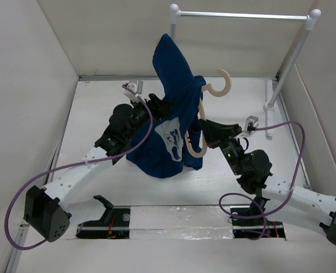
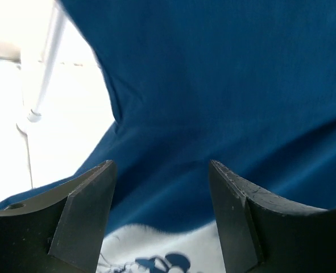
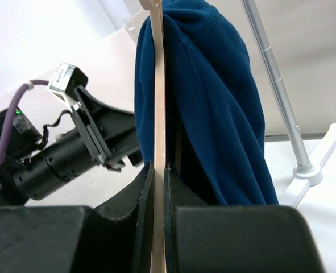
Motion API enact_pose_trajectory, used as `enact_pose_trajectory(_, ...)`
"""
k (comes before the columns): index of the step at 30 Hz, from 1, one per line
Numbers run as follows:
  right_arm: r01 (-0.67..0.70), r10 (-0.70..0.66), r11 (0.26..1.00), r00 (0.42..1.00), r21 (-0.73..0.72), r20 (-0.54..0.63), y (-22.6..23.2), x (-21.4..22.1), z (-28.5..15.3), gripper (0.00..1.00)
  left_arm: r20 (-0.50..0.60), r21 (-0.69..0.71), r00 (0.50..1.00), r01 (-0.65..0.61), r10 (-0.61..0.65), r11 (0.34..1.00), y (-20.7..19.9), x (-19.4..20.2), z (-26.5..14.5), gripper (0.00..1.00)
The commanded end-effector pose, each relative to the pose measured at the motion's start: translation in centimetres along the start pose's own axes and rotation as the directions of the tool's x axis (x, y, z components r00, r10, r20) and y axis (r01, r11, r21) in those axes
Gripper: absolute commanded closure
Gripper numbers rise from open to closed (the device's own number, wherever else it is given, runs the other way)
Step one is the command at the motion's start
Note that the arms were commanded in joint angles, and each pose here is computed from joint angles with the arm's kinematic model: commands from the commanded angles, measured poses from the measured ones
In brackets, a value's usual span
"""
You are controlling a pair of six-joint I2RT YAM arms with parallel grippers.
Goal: Place the t-shirt on the hanger
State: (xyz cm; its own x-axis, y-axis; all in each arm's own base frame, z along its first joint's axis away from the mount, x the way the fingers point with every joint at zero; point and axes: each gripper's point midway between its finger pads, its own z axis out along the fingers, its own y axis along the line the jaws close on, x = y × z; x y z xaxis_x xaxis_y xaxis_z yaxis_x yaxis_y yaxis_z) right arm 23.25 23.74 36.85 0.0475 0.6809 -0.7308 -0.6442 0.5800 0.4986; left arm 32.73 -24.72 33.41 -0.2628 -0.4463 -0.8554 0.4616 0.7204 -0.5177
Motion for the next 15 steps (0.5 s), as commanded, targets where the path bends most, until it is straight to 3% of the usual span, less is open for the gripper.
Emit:
enact_pose_trajectory(1, -0.067, 0.073, 0.994, 0.994, -0.083, 0.076, 1.6, -3.2, 0.4, 1.00, 0.039, 0.142, 0.997, -0.071, 0.066, 0.987, -2.3, -0.6, -0.2, 0.38)
enact_pose_trajectory(10, -0.095, 0.104, 0.988, 0.992, -0.124, 0.075, 1.8, -3.9, 1.0, 1.00, 0.009, 0.182, 0.994, -0.112, 0.112, 0.977, -2.1, 1.4, 0.8, 0.58)
enact_pose_trajectory(14, -0.098, 0.110, 0.987, 0.990, -0.128, 0.090, 1.7, -4.6, 1.2, 1.00, -0.017, 0.185, 0.992, -0.123, 0.128, 0.975, -1.9, 2.2, 1.8, 0.85)
enact_pose_trajectory(15, -0.102, 0.115, 0.986, 0.989, -0.131, 0.095, 1.8, -4.8, 1.2, 1.00, -0.018, 0.181, 0.992, -0.123, 0.128, 0.976, -1.8, 2.2, 2.0, 0.96)
